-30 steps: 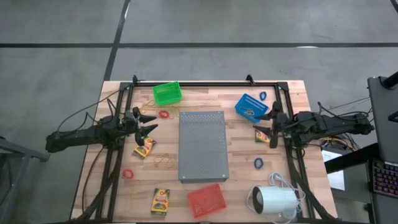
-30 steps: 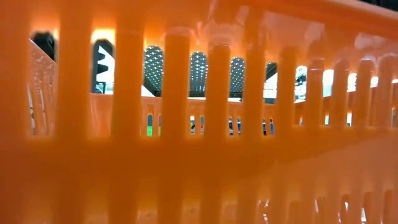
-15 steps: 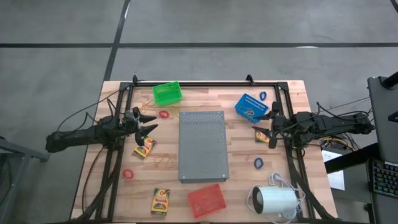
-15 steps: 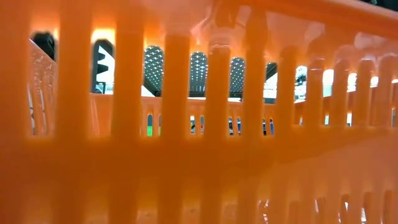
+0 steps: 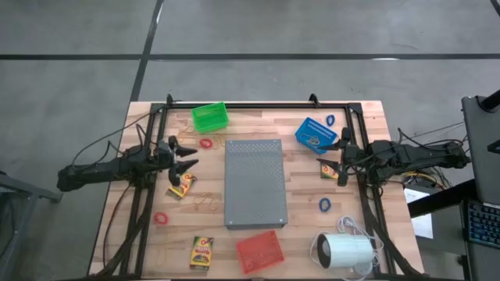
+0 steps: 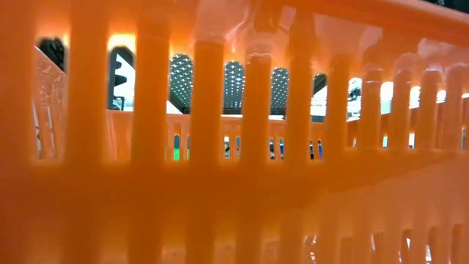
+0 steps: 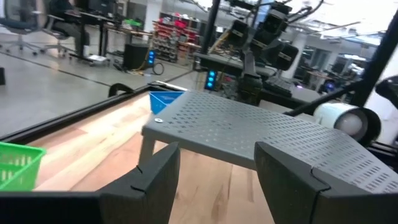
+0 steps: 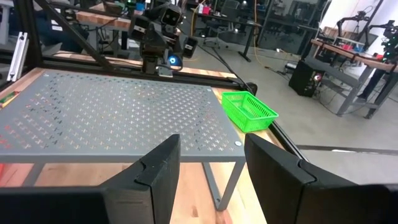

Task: Pick & Place Office Desk Supplies
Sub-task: Put the yellow rubber band into the blue basket

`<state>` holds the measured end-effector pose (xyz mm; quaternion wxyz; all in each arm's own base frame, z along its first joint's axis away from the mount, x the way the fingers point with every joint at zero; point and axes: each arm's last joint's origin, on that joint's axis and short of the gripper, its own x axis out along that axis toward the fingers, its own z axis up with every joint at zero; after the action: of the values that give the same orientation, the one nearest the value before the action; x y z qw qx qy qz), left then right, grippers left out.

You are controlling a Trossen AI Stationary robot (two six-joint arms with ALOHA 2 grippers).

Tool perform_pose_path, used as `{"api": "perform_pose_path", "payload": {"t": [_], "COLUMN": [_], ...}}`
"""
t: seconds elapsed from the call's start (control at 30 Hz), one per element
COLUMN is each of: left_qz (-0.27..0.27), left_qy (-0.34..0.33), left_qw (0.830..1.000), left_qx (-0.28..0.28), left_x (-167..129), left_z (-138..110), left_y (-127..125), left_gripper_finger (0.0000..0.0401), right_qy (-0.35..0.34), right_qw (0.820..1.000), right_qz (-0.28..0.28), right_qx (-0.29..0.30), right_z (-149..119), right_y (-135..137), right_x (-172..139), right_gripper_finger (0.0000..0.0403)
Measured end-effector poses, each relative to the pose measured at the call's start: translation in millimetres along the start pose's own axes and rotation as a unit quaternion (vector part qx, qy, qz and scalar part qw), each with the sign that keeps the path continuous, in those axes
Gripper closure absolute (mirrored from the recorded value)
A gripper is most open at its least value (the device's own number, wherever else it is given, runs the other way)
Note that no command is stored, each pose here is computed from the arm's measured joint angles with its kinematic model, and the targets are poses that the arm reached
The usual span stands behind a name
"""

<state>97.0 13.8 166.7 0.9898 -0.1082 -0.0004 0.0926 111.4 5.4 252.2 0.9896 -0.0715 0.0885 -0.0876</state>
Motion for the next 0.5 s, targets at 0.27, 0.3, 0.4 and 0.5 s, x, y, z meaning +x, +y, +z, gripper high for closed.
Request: {"api": "perform_pose_path", "payload": {"t": [0.27,0.3,0.4,0.5], "left_qz": [0.016,0.024,0.038,0.039], "left_qy": [-0.004,-0.007,-0.012,-0.014], "left_qw": [0.999,0.999,0.999,0.999], "left_qx": [0.036,0.043,0.034,-0.011], "left_x": [0.1,0.0,0.0,0.0], "left_z": [0.4,0.9,1.4,1.4], "left_y": [0.9,1.3,2.1,2.1], "left_gripper_finger": [0.0189,0.0189,0.0189,0.0189], "right_qy": [0.0,0.0,0.0,0.0], "right_qw": [1.0,1.0,1.0,1.0], "right_qz": [0.0,0.0,0.0,0.0], "right_qx": [0.0,0.0,-0.001,0.0], "right_z": [0.0,0.0,0.0,0.0], "right_y": [0.0,0.0,0.0,0.0], "right_x": [0.0,0.0,0.0,0.0], "right_gripper_finger": [0.0225,0.0225,0.0225,0.0225]}}
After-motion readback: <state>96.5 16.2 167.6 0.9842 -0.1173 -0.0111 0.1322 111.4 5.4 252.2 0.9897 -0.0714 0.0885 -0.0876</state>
